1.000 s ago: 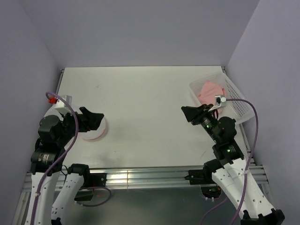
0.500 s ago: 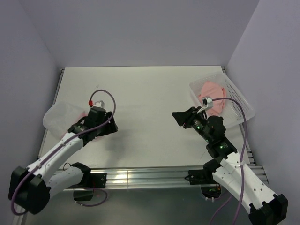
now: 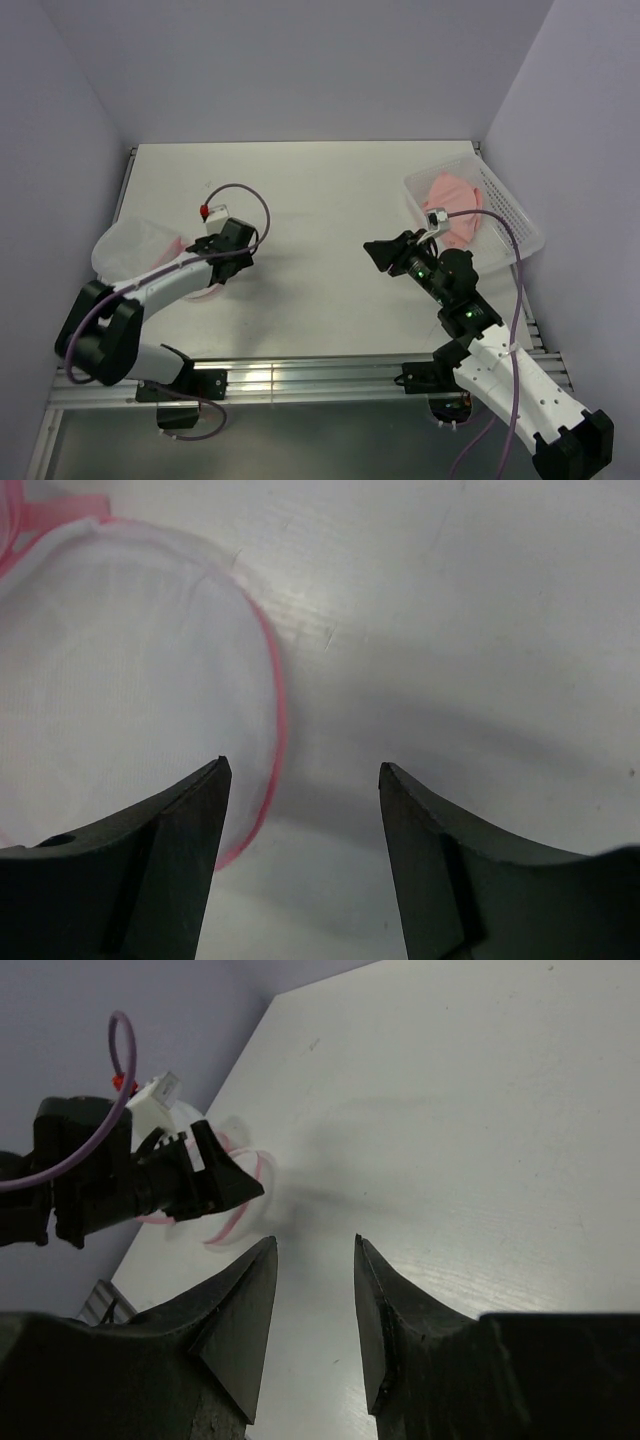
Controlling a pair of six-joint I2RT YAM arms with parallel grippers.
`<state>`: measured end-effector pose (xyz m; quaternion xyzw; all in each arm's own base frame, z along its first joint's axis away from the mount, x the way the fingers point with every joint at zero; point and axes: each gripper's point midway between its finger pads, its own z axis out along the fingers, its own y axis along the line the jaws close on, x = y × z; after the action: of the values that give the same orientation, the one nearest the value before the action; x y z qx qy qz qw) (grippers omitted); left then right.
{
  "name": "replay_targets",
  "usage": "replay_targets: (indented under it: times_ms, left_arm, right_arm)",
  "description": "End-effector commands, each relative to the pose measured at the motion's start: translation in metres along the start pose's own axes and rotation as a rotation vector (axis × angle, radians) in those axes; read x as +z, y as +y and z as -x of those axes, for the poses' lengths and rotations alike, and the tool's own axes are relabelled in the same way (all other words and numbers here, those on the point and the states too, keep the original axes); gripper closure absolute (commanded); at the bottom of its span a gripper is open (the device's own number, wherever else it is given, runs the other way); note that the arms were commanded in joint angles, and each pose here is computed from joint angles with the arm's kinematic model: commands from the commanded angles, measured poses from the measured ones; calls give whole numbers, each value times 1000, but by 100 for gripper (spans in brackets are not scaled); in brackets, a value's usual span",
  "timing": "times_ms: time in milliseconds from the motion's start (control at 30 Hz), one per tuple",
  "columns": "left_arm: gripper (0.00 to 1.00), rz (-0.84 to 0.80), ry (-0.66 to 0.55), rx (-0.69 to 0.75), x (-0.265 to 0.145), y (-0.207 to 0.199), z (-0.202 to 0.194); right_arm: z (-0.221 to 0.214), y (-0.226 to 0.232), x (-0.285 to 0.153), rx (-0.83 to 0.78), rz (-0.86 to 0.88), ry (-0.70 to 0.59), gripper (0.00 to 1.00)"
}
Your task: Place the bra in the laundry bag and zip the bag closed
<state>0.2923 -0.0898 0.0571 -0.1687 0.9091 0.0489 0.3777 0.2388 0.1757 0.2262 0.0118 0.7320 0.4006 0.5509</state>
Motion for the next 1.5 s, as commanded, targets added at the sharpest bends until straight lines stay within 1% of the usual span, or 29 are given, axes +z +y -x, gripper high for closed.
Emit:
replay_targets:
  times_ms: [0, 33, 67, 100, 267, 333, 367, 433, 600, 767, 833, 967, 1000, 1067, 1100, 1133, 1200, 1233, 1267, 1333, 1367, 1467]
  left_arm:
    - [33, 52, -25, 20, 19, -18, 22]
    - [34, 50, -15, 26, 22, -24, 23]
    - [38, 74, 20, 47, 32, -23, 11]
    - [40, 86, 37, 55, 34, -22, 7]
    - [41, 161, 69, 57, 44, -12, -7]
    - [38, 174, 59, 44, 43, -7, -8]
    - [32, 167, 49, 32, 41, -8, -6]
    - [29, 181, 47, 28, 39, -4, -5]
    - [32, 188, 27, -3, 31, 0, 1]
    - [28, 175, -57, -90, 14, 9, 18]
    - [28, 176, -55, -99, 14, 12, 17]
    - [28, 235, -16, -107, 23, 19, 5]
    - [31, 256, -15, -108, 24, 24, 4]
    - [33, 247, 12, -120, 33, 29, -1]
    - [38, 257, 34, -131, 37, 33, -5]
    - [42, 249, 75, -160, 44, 39, -11]
    - [49, 246, 112, -172, 47, 45, -22]
    - [53, 235, 100, -185, 48, 44, -20]
    - [66, 234, 100, -183, 47, 45, -20]
    - [84, 230, 99, -178, 47, 45, -20]
    - [99, 224, 96, -178, 48, 43, -20]
    - [100, 195, 89, -163, 48, 36, -22]
  right_arm:
    - [5, 6, 2, -29, 31, -27, 56]
    - [7, 8, 1, -30, 35, -33, 56]
    - [7, 8, 1, -32, 37, -31, 56]
    - [8, 10, 0, -32, 40, -33, 56]
    - [11, 12, -4, -38, 49, -47, 55]
    - [8, 9, -3, -36, 40, -43, 55]
    - [8, 9, -2, -36, 38, -42, 55]
    - [5, 7, -1, -35, 37, -34, 55]
    - [4, 8, -1, -32, 43, -37, 55]
    - [1, 8, -1, -34, 56, -33, 55]
    - [0, 9, -1, -32, 62, -31, 55]
    - [-2, 11, -2, -28, 75, -26, 55]
    - [-3, 10, -2, -28, 75, -26, 55]
    - [-3, 12, -3, -32, 80, -27, 55]
    - [-2, 10, -4, -34, 73, -28, 55]
    - [-1, 10, -5, -40, 68, -35, 55]
    - [1, 8, -6, -43, 58, -47, 55]
    - [1, 8, -6, -46, 55, -45, 55]
    - [1, 6, -6, -45, 49, -43, 55]
    - [0, 5, -6, -46, 45, -45, 55]
    - [0, 5, -6, -45, 45, -45, 55]
    - [2, 5, -7, -47, 40, -54, 55]
